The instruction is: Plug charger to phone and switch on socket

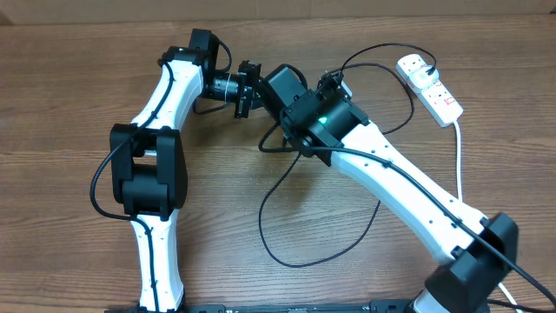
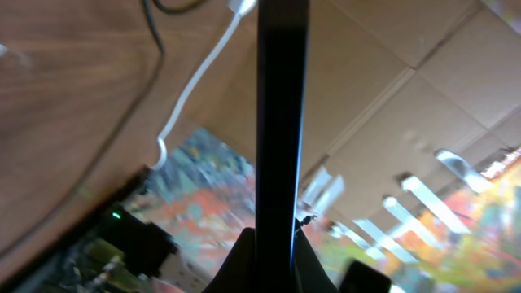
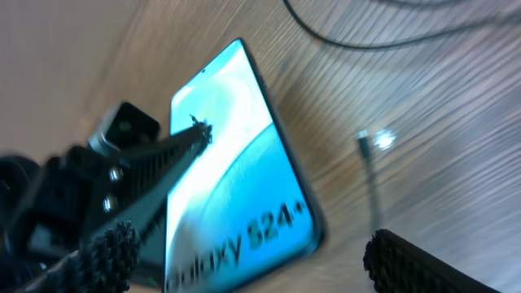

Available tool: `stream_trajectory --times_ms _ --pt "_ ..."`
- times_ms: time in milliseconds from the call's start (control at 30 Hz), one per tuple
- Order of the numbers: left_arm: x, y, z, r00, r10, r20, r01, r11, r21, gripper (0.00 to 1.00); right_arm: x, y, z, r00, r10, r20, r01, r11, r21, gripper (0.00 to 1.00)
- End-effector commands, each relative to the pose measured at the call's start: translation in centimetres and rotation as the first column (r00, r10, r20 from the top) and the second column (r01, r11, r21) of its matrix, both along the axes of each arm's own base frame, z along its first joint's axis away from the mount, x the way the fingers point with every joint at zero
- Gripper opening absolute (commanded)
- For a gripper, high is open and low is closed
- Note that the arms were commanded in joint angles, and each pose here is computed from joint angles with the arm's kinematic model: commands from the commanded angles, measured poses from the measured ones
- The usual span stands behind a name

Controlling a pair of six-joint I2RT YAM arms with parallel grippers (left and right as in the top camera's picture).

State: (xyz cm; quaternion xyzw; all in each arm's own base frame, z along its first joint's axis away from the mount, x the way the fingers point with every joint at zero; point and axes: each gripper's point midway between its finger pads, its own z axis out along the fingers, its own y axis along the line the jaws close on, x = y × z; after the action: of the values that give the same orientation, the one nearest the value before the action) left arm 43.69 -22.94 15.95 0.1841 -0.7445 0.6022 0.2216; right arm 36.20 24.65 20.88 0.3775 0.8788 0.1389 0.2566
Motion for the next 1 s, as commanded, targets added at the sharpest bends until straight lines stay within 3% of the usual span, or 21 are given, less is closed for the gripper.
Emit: stream_trajectory --times_ms 0,67,100,167,333,500,633,733,767,800,833,967 --pt "1.3 1.7 -0.8 0.986 0.008 0.164 -0.017 0.999 0.052 0.04 -0.8 -1.1 4.2 0.974 0.213 0.079 -0.203 0.971 -0.123 0.89" --pt "1.5 2.3 -0.7 0.97 0.001 0.244 -0.012 0.999 0.042 0.04 -1.4 -0.7 4.3 0.934 0.353 0.051 -0.339 0.924 -0.179 0.93" --pt "1.4 2.5 -0.6 0.962 -0.004 0.275 -0.007 0.999 0.04 0.04 -2.1 -0.1 4.1 0.889 0.458 0.019 -0.445 0.873 -0.197 1.0" --pt "1.1 2.8 -0.4 0.945 -0.018 0.326 0.006 0.999 0.039 0.04 -3.4 0.7 3.4 0.808 0.588 -0.04 -0.582 0.787 -0.202 1.0" --pt "-0.1 3.6 0.9 0.881 -0.078 0.467 0.038 0.995 0.095 0.04 -4.7 -0.4 1.8 0.801 0.584 -0.134 -0.598 0.775 -0.205 0.99" --pt "-0.8 6.2 1.7 0.824 -0.207 0.527 -0.02 0.92 0.392 0.04 -4.5 -1.0 1.8 0.814 0.564 -0.139 -0.581 0.791 -0.194 1.0" --pt "-0.9 9.5 3.9 0.794 -0.262 0.549 -0.16 0.781 0.604 0.04 -4.2 -0.8 1.9 0.806 0.579 -0.126 -0.592 0.779 -0.205 1.0" --pt "-0.6 14.4 4.4 0.843 -0.218 0.492 -0.318 0.534 0.783 0.04 -4.1 -0.6 1.2 0.813 0.565 -0.141 -0.583 0.788 -0.198 1.0" --pt "-0.8 16.7 4.6 0.86 -0.202 0.469 -0.361 0.41 0.838 0.04 -4.1 -0.6 0.5 0.823 0.545 -0.163 -0.568 0.801 -0.188 1.0" --pt "-1.0 17.7 4.6 0.87 -0.194 0.454 -0.37 0.352 0.86 0.04 -4.1 -0.6 -0.2 0.825 0.534 -0.185 -0.563 0.806 -0.183 1.0" --pt "-1.3 18.3 4.5 0.878 -0.192 0.438 -0.366 0.32 0.874 0.04 -4.0 -0.6 -0.8 0.823 0.53 -0.202 -0.563 0.806 -0.18 1.0" --pt "-2.2 18.5 3.9 0.897 -0.197 0.397 -0.326 0.311 0.893 0.04 -3.5 -0.2 -3.4 0.765 0.585 -0.267 -0.628 0.77 -0.111 1.0"
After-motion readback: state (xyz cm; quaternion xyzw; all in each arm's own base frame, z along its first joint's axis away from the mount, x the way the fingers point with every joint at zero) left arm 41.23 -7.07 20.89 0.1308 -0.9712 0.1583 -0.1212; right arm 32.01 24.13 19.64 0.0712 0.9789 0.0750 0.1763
